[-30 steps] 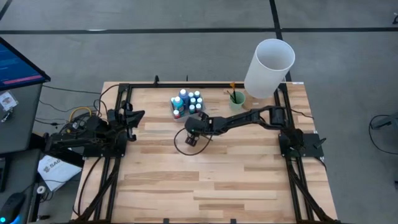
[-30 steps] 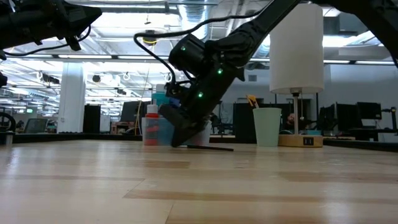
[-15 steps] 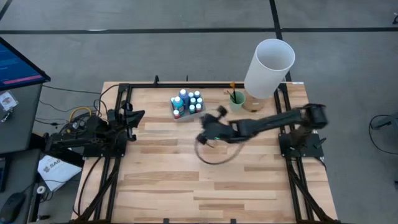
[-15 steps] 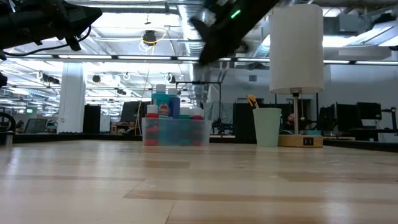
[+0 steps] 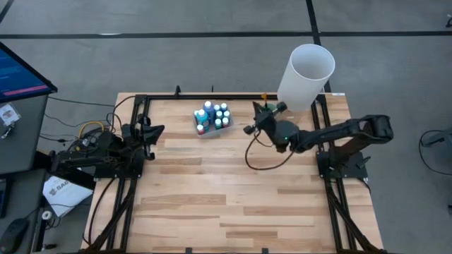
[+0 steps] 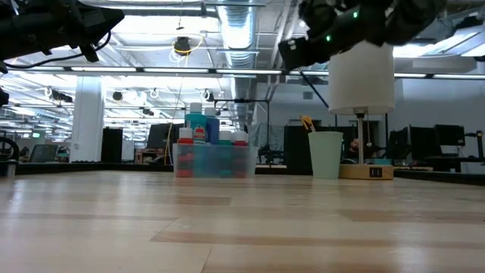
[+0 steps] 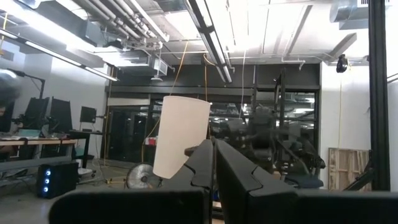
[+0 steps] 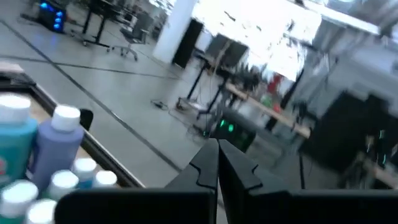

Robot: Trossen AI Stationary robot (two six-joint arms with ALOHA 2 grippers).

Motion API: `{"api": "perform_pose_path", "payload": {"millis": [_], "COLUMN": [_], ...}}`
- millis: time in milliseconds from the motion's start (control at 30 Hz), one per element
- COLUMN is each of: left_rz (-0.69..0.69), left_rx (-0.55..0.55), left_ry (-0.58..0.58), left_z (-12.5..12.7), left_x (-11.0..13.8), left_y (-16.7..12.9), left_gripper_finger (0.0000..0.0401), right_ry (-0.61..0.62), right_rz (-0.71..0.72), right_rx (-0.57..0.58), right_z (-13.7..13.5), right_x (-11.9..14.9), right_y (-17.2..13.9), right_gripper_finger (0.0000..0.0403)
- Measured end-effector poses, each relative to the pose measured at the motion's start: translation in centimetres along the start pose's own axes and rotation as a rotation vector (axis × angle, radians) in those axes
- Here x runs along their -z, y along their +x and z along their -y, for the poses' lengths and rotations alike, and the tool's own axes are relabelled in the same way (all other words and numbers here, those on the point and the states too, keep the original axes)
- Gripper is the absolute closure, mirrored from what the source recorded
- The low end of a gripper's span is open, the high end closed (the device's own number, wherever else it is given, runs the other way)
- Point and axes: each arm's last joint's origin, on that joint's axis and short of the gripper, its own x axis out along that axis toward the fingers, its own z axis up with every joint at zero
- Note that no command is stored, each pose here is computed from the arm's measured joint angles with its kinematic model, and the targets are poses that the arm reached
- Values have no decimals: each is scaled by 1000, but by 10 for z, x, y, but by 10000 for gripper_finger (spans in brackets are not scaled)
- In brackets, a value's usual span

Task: Pick & Place Paint Supplies
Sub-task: Put the silver paintbrush into the green cup, then return to Home Position

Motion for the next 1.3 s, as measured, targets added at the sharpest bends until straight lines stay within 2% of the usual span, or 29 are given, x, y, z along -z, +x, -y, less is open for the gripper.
{"api": "perform_pose_path", "payload": {"millis": [167, 433, 900, 1067, 1300], "left_rz": [1, 0, 0, 0, 0], "left_rx": [1, 1, -1, -1, -1], "left_ry": [0, 0, 0, 0, 0], "left_z": [0, 0, 0, 0, 0], "left_x": [0, 0, 0, 0, 0], "left_y": [0, 0, 0, 0, 0], "left_gripper_finger": [399, 399, 399, 399, 399], "right_ry": [-58, -177, -209, -194, -192], "right_rz": [51, 1, -67, -74, -125], "right_rx": [-36, -19, -35, -21, 88], "right_z": [7, 9, -1, -1, 4], "right_x": [17, 45, 75, 75, 74], "right_y": [26, 55, 72, 72, 71], "right_gripper_finger": [403, 403, 402, 379, 328]}}
